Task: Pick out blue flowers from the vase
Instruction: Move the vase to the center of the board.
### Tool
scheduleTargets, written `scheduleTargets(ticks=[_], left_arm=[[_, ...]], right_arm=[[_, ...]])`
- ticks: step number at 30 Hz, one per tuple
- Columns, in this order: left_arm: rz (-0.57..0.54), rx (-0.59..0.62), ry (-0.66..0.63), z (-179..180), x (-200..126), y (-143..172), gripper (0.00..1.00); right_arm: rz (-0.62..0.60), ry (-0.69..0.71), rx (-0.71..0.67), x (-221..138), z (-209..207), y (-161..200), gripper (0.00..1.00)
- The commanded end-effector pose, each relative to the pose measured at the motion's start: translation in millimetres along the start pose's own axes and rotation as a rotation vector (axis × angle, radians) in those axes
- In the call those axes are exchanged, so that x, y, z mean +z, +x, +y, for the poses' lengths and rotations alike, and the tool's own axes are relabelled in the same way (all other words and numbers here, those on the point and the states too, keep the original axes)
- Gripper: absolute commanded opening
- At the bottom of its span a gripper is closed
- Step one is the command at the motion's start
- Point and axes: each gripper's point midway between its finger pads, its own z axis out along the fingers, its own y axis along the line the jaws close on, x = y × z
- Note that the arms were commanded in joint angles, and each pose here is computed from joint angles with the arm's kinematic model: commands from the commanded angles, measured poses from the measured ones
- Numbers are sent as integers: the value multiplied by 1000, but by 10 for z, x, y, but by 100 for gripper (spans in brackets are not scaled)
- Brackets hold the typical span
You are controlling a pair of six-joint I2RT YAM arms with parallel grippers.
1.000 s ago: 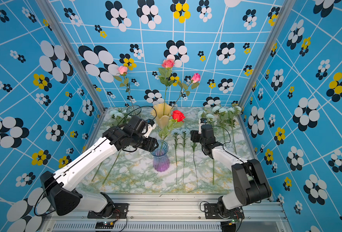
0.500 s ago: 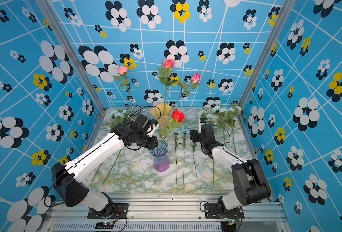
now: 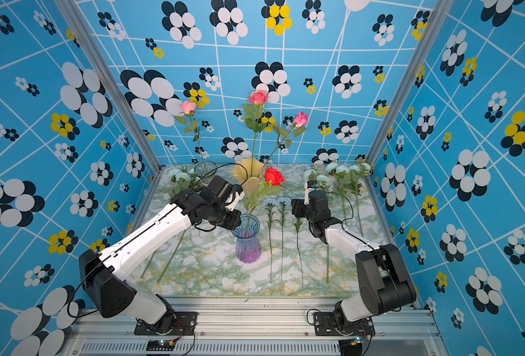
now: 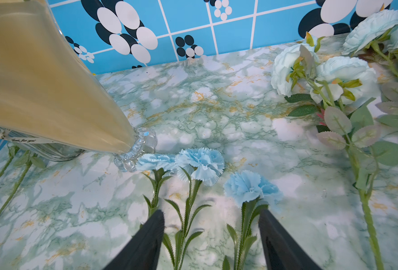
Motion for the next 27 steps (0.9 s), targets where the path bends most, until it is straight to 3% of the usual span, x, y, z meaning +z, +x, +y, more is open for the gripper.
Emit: scheduleTargets(ticks=[1,9,27], left_arm=[[28,18,-60,114,21,66,13],[3,5,-103,256,-86,47,0],[-167,-240,-110,1239,-312,-27,0]], right_arm=[[-13,-19,7,-22,53,-25,67],[-16,-15,7,-31,46,-29,67],[-19,-13,7,-28,44,-35,67]])
